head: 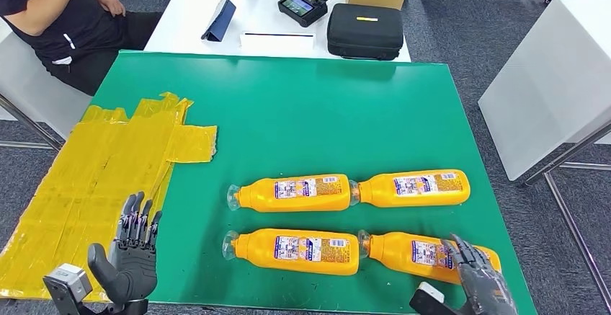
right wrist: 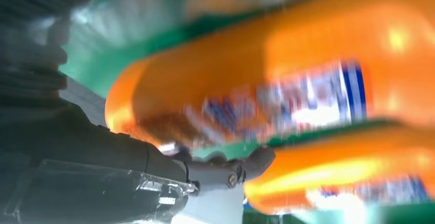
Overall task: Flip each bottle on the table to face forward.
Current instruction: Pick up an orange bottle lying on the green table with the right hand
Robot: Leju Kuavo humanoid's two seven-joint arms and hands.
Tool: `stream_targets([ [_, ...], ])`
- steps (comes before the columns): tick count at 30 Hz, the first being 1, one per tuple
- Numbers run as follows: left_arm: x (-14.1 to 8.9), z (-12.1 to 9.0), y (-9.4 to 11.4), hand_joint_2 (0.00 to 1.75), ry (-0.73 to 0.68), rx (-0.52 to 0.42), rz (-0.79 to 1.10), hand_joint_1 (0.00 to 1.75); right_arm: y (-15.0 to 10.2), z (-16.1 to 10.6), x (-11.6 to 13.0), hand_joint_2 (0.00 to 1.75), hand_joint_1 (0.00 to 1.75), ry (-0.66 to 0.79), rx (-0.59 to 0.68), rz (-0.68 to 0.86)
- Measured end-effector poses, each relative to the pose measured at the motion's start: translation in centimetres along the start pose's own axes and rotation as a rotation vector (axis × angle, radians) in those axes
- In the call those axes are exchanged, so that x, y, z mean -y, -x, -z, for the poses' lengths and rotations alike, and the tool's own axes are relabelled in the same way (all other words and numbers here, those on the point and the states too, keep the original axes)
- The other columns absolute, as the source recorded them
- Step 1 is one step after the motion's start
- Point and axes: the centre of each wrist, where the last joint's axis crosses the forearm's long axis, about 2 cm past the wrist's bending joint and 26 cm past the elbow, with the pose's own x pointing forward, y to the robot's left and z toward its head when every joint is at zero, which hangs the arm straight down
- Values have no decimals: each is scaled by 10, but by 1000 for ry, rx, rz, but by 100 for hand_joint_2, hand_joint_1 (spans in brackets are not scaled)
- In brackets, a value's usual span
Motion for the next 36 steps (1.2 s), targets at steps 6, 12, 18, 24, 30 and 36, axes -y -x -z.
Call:
stream_targets([
  [6,-1,6,-1,0,-5,4,-5,0,-2,12,-4,175,33,-86,-22,-16],
  [12,-1,7,0,0,-8,3,-9,0,-1,20,-5,175,45,-135,-41,-29],
  [18,-1,8,0,0,-10,3,-9,0,-1,23,-6,175,45,-144,-42,-35],
  [24,-1,8,0,0,-12,2,-10,0,-1,24,-6,175,175,-150,-47,-37],
  [30,-3,8,0,0,-31,-9,-10,0,-3,27,-5,175,175,-170,-102,-68],
  [36,-3,4,-4,0,-53,-28,-9,0,-9,28,-5,175,175,-174,-117,-54],
])
